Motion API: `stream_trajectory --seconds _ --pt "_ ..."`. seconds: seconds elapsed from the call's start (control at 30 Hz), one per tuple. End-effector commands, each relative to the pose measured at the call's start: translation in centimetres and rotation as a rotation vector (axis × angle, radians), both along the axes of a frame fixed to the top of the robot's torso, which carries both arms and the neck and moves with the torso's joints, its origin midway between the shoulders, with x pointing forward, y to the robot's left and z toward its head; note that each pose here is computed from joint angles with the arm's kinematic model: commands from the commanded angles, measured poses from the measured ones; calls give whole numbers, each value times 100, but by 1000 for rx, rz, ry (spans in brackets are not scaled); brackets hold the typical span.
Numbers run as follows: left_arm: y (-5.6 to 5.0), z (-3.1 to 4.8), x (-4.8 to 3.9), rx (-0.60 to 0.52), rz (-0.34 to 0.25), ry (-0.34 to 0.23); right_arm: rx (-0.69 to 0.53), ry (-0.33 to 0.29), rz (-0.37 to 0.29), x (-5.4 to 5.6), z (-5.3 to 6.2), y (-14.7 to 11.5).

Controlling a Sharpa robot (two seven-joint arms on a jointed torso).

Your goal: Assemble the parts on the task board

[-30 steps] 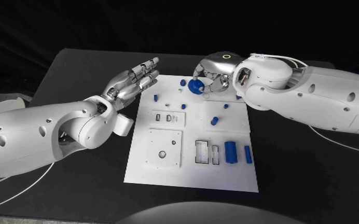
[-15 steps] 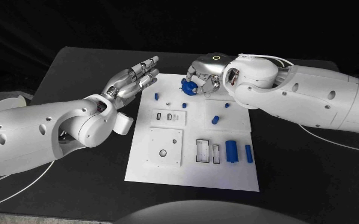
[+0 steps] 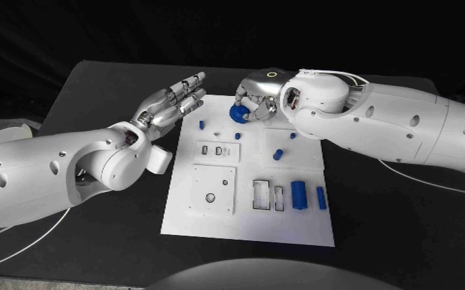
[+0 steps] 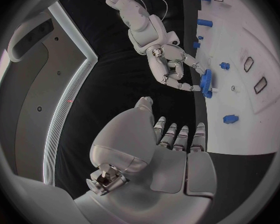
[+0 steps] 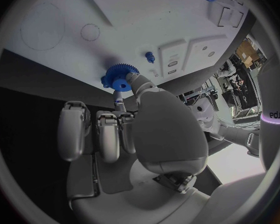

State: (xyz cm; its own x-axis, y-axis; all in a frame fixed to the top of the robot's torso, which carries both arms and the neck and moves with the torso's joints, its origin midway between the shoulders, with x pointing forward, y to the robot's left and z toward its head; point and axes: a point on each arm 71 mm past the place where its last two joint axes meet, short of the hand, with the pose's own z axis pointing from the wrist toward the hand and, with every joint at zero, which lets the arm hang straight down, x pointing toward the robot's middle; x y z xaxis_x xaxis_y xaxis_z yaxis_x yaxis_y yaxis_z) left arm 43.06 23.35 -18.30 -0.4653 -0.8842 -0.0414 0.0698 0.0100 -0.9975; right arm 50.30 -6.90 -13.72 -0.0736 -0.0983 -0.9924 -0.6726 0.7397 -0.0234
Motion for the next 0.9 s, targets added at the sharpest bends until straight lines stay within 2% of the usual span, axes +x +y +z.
stream_trajectory --seconds 0.03,0.47,0.9 --pt "-26 11 -7 -13 -22 -8 -14 -4 -11 13 -11 7" --pt "-26 9 -11 -12 -23 -4 -1 -6 -6 44 -112 103" --pt "-25 6 -11 -10 -22 0 32 -19 0 41 -107 110"
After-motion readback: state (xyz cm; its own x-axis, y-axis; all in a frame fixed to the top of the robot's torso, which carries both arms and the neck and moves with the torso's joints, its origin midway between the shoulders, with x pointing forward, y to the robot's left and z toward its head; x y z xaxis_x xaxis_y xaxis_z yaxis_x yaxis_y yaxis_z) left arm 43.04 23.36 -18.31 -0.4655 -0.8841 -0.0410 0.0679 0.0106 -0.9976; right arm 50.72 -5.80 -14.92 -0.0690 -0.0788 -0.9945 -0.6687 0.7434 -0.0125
